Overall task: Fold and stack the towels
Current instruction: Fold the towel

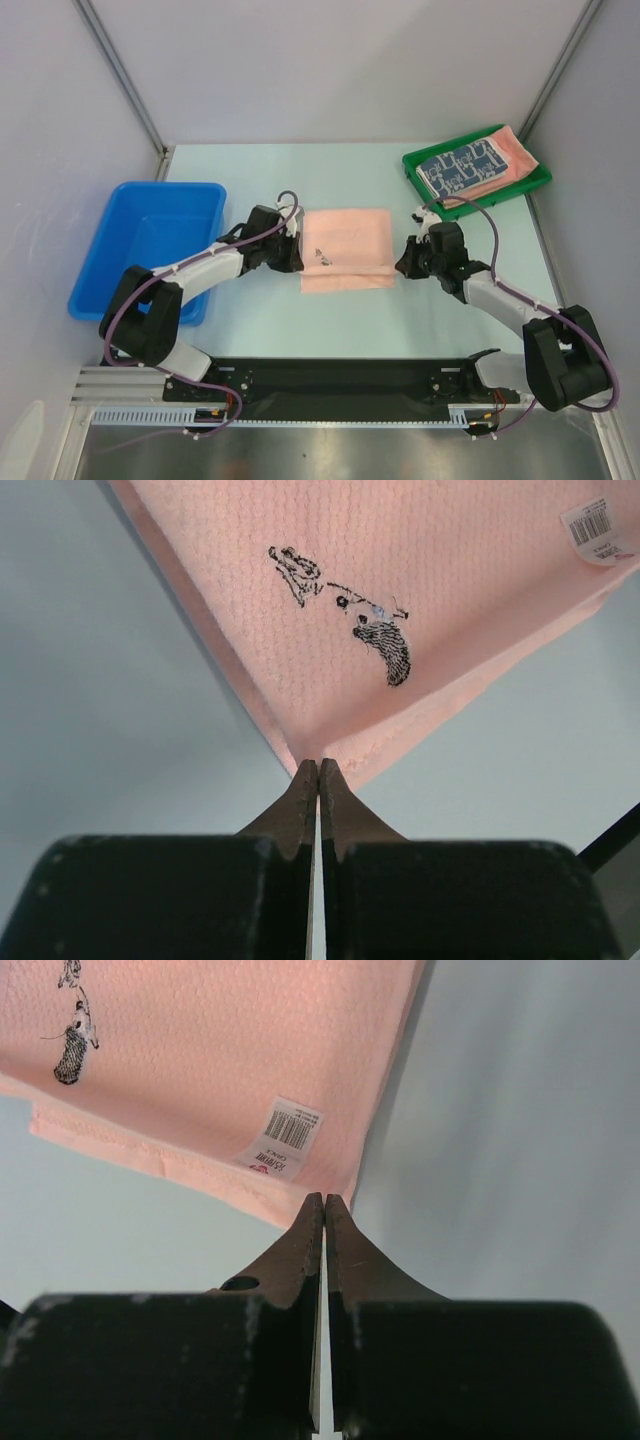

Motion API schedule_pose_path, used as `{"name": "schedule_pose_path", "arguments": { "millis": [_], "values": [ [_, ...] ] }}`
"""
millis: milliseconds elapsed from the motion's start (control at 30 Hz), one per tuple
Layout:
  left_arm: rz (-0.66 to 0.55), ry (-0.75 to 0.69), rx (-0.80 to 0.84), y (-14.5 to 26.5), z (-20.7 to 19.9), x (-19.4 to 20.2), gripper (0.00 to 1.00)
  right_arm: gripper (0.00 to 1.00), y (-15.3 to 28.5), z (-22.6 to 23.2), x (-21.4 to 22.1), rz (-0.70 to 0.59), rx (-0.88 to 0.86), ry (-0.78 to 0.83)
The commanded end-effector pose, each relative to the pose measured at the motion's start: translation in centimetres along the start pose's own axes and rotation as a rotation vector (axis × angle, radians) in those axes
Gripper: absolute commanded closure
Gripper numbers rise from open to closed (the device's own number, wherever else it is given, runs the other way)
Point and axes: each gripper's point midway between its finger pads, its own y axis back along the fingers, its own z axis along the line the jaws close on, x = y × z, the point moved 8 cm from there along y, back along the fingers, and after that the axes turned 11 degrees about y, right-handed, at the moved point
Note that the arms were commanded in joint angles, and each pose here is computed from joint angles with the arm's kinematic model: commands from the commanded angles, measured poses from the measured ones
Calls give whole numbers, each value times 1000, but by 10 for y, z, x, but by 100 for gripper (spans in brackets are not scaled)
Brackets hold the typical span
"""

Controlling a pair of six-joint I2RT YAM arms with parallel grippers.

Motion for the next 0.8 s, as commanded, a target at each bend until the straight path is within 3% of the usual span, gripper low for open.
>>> {"name": "schedule_pose_path", "arguments": {
  "millis": [0,100,167,233,333,500,600,767],
  "values": [
    [-40,14,-13,0,-3,0,99,100,-3,2,1,0,9,-25],
    [-36,16,-34,0,-2,7,99,100,-6,5,6,22,5,-30],
    [-23,25,-54,-2,0,11,89,97,-7,4,9,33,16,-41],
    [-11,25,-67,-3,-2,15,84,87,-5,4,15,67,24,-55],
    [0,32,-60,0,-8,19,67,75,0,6,10,64,20,-60],
    [-36,60,-18,21,-23,14,63,61,16,9,-5,32,52,-85],
    [-41,88,-44,23,-25,10,58,61,16,12,-10,15,39,-102],
    [19,125,-8,4,-25,13,62,67,1,13,-4,37,1,-113]
  ]
}}
